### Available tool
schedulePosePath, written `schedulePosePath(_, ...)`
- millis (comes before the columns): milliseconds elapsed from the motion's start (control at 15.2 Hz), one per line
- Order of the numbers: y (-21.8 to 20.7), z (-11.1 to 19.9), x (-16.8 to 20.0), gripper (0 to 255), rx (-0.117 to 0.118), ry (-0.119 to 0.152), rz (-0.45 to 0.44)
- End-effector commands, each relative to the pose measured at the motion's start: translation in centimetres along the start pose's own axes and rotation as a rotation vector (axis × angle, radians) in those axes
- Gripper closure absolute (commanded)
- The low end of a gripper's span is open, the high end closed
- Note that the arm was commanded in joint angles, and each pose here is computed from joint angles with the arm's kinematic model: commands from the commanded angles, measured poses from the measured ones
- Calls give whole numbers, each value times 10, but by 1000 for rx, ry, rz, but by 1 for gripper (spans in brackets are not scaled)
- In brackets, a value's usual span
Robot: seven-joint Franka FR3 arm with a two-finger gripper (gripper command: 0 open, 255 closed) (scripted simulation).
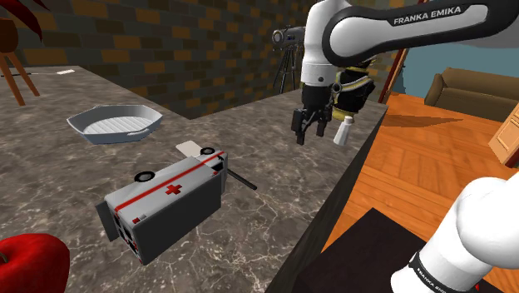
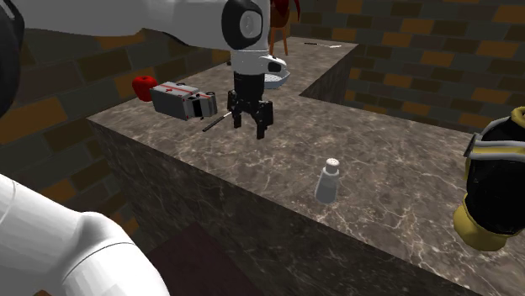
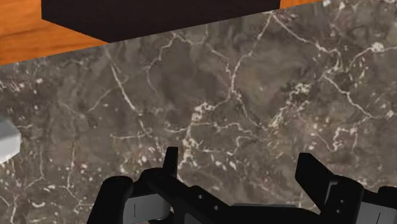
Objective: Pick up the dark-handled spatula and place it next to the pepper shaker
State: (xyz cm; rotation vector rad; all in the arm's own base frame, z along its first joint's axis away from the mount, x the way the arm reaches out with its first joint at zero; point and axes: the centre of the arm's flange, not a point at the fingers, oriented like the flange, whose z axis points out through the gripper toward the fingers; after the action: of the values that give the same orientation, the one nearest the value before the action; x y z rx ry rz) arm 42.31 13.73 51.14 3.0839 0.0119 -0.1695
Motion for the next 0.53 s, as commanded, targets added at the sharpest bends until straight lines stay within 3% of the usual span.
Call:
schedulePosePath(0,-24,0,14,0,4,5,-23)
schedulePosePath(462,-102,1,58,0,14,22,-103)
